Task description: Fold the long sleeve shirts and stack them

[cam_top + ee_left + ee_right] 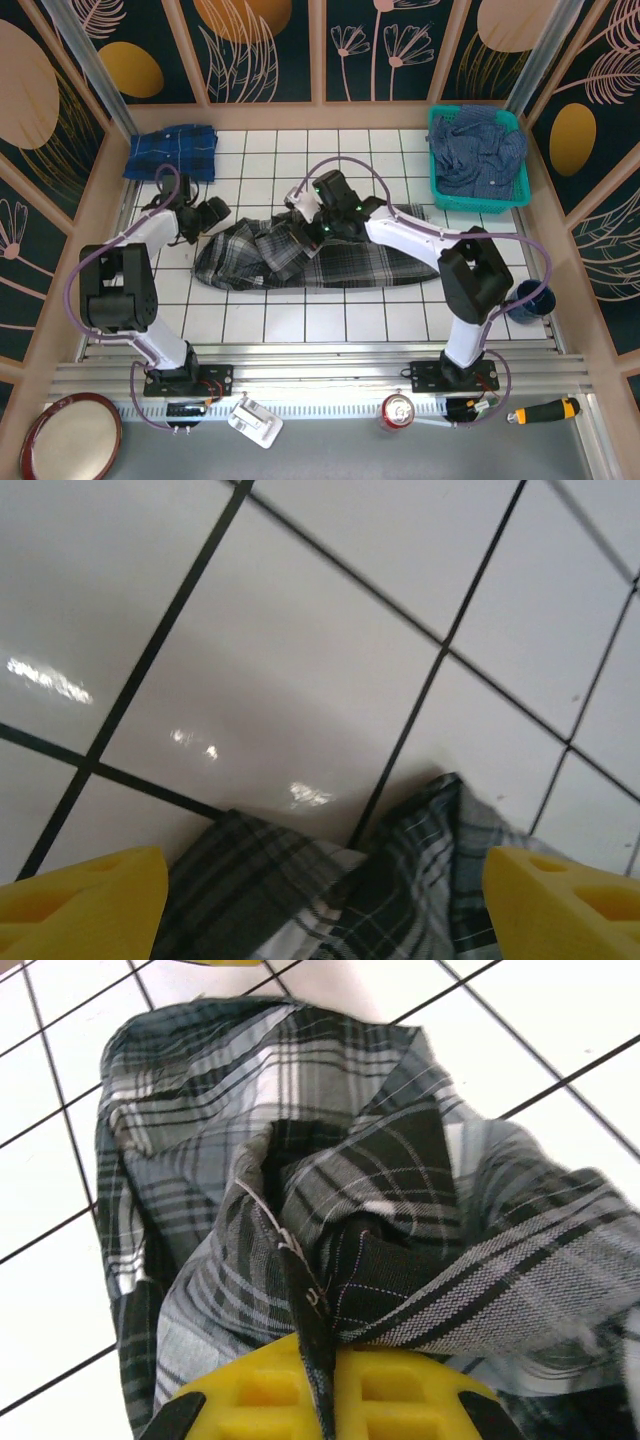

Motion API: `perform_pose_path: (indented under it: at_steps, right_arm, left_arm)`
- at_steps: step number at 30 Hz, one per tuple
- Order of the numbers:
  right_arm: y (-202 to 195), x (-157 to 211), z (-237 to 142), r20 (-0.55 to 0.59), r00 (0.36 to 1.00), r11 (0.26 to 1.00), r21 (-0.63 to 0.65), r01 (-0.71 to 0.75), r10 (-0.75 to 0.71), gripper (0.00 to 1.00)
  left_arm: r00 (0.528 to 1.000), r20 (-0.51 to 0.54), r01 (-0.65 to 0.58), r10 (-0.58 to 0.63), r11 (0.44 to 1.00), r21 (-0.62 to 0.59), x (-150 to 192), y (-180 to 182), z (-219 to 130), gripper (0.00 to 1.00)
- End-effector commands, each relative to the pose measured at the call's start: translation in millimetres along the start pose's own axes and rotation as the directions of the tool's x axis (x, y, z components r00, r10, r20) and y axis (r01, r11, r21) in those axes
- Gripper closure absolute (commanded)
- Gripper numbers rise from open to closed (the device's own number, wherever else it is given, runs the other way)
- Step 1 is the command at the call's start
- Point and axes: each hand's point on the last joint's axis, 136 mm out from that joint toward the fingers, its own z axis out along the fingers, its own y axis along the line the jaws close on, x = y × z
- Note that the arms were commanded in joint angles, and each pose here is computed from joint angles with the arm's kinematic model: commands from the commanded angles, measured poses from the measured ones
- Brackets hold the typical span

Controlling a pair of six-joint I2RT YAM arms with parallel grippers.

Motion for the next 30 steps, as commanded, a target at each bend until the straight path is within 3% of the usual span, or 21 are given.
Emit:
perform_pose_path:
  at_steps: [1,3,5,8,10,13,15,18,22,26,30]
  right_arm:
    - [13,10,-12,0.047,0.999,0.997,-0.073,0.007,-0.003,1.00]
    - [16,21,-20,0.073,0.997,0.994,-0.110,-0.025,0.033,1.00]
    - [11,30,-25,0.091,0.993,0.991,-0.115,-0.066,0.077,1.00]
    - [4,49,-25,0.033,0.991,0.989,-0.079,-0.125,0.127,0.87]
    - [5,61,-27,-0.004,0.988,0.986,-0.063,-0.152,0.152,0.81]
    - [9,78,-35,-0.048,0.979,0.979,-0.040,-0.200,0.198,0.70]
    - [8,85,-42,-0.050,0.969,0.970,-0.003,-0.242,0.242,0.57]
    - [8,75,-55,0.027,0.950,0.950,0.022,-0.311,0.310,0.37]
    - [10,71,-41,0.059,0.914,0.916,-0.013,-0.401,0.401,0.31]
    - [-13,88,-17,0.048,0.908,0.902,0.103,-0.419,0.417,0.26]
    - [-27,92,4,0.047,0.907,0.898,0.126,-0.422,0.419,0.21]
  left_arm:
    - [0.998,-0.067,-0.013,0.012,1.000,-0.016,22,16,16,0.19]
    - [0.995,-0.092,-0.035,0.032,0.999,-0.036,32,24,19,0.27]
    - [0.993,-0.109,-0.039,0.034,0.998,-0.050,41,33,23,0.52]
    - [0.995,-0.099,-0.036,0.027,0.995,-0.093,49,47,18,0.80]
    - [0.998,-0.057,-0.021,0.013,0.990,-0.139,49,57,9,0.87]
    - [1.000,0.003,0.015,-0.014,0.989,-0.147,46,60,-3,0.94]
    - [0.999,0.031,0.043,-0.039,0.989,-0.145,46,62,-7,0.96]
    - [0.996,0.068,0.076,-0.066,0.986,-0.151,43,64,-11,0.96]
    - [0.994,0.087,0.081,-0.069,0.986,-0.144,39,62,-14,0.95]
    - [0.994,0.096,0.073,-0.058,0.985,-0.154,35,61,-16,0.95]
    - [0.993,0.109,0.059,-0.036,0.976,-0.207,31,69,-19,0.95]
